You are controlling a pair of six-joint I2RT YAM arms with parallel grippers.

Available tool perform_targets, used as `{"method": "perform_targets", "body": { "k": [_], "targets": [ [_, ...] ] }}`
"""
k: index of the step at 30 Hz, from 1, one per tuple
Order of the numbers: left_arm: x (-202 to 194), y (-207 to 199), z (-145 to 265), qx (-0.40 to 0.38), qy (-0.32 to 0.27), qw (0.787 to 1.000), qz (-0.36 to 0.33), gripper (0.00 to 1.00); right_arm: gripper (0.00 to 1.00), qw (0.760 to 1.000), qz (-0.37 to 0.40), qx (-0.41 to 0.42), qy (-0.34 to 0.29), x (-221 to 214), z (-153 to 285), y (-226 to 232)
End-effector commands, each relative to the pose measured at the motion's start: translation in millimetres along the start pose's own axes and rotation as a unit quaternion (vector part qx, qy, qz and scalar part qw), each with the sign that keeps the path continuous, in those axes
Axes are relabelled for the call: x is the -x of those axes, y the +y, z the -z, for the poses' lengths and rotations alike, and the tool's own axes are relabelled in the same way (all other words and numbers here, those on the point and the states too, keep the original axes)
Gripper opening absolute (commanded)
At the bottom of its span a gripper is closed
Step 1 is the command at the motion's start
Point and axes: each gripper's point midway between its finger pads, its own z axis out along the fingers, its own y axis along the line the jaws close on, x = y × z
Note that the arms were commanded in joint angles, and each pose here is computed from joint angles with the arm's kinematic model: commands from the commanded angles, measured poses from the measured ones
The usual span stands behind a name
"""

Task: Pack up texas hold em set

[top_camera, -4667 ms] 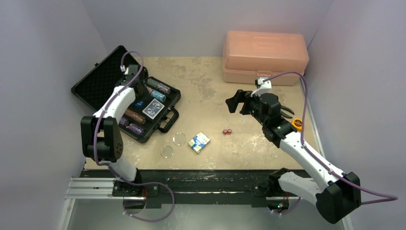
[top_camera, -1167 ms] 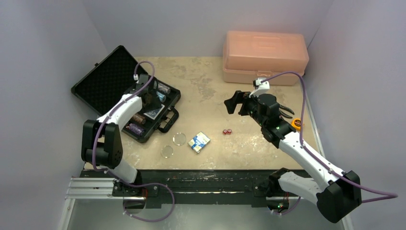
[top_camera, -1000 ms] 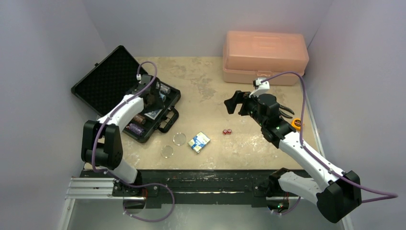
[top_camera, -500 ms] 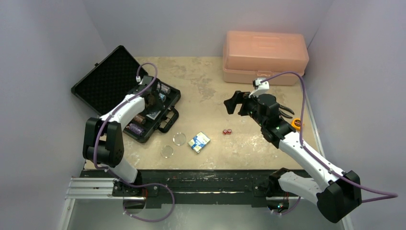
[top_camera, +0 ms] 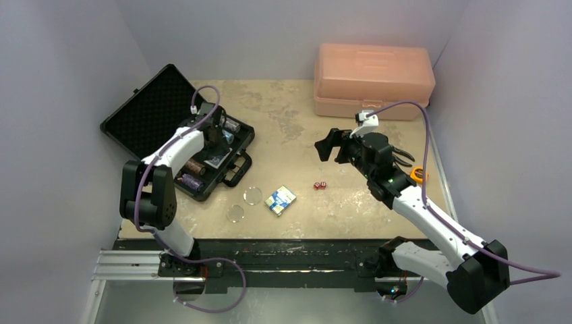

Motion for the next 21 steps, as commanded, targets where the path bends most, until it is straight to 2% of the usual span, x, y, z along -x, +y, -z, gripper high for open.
{"method": "perform_targets", "body": {
  "k": [1, 9, 15, 17, 21],
  "targets": [
    [-7.0, 1.1, -15.2, 0.011, 0.026, 1.000, 0.013, 0.50, 0.99, 1.000, 0.006, -0.004, -0.018, 7.5, 0.6, -0.4],
    [-17.1, 0.4, -25.9, 0.014, 0.047, 0.999, 0.015, 0.51, 0.99, 1.000, 0.006, -0.007, -0.016, 6.0, -0.5, -1.0],
    [-2.8, -0.2, -6.6, 0.001, 0.016, 1.000, 0.014, 0.56, 0.99, 1.000, 0.008, -0.013, -0.013, 5.0, -2.0, -3.3],
    [4.1, 1.6, 5.7, -0.005, -0.003, 1.000, 0.010, 0.63, 0.99, 1.000, 0.009, -0.014, -0.010, 4.4, -2.9, -3.5],
    [14.3, 7.4, 33.4, -0.015, -0.039, 0.999, 0.007, 0.91, 0.99, 1.000, 0.013, -0.027, -0.003, 2.2, -5.7, -7.8]
  ]
}}
